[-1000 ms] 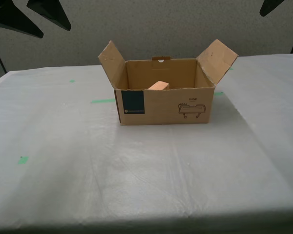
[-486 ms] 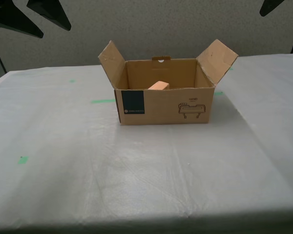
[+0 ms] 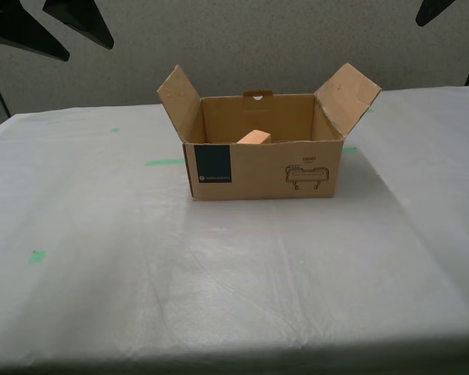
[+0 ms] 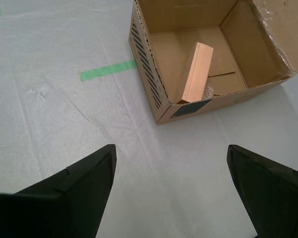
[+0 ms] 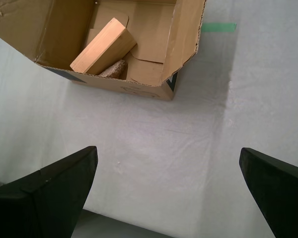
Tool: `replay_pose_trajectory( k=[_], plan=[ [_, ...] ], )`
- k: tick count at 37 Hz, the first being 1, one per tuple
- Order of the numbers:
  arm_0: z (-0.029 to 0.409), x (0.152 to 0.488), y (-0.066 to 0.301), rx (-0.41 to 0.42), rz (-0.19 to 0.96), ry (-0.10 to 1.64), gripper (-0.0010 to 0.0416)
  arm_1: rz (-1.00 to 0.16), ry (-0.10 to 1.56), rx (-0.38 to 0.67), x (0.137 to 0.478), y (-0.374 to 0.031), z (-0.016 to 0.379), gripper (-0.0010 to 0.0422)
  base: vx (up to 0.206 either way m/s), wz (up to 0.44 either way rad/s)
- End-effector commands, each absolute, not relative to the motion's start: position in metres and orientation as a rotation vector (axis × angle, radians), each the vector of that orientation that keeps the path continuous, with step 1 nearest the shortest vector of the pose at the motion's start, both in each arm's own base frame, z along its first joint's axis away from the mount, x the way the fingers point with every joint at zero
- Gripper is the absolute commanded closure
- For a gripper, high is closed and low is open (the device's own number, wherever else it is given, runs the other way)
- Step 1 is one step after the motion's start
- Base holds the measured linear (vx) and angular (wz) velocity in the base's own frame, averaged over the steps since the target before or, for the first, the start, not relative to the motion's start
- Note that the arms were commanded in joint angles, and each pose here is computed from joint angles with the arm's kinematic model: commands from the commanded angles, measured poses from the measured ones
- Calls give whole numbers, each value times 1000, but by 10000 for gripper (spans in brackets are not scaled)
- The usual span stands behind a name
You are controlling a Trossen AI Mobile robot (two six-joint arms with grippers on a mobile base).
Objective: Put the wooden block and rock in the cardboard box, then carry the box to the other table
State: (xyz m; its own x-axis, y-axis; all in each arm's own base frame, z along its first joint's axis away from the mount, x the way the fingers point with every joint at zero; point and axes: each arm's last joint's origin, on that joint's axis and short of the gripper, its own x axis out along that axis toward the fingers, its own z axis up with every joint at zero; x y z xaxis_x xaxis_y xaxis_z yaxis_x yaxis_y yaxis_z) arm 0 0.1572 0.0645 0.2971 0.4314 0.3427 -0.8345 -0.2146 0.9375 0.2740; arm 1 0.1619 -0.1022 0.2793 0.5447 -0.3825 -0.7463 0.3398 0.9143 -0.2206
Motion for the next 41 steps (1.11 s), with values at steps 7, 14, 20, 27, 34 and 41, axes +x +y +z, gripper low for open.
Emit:
replay_pose_trajectory(
  k=[7, 14, 20, 27, 34, 41],
  plan=[
    [298, 157, 64, 136, 345, 1068, 7, -431, 897, -52, 162, -102, 280, 110, 0, 0],
    [298, 157, 64, 136, 345, 1068, 7, -430, 897, -53, 162, -102, 280, 110, 0, 0],
    [298, 157, 64, 136, 345, 1068, 7, -431, 897, -52, 162, -102, 280, 110, 0, 0],
    [298, 157, 64, 136, 345, 1068, 7, -431, 897, -52, 162, -102, 280, 110, 0, 0],
    [298, 157, 64, 136, 345, 1068, 7, -431, 897, -52, 162, -102, 280, 110, 0, 0],
    [298, 157, 64, 136, 345, 1068, 7, -430, 897, -53, 162, -102, 280, 110, 0, 0]
  ],
)
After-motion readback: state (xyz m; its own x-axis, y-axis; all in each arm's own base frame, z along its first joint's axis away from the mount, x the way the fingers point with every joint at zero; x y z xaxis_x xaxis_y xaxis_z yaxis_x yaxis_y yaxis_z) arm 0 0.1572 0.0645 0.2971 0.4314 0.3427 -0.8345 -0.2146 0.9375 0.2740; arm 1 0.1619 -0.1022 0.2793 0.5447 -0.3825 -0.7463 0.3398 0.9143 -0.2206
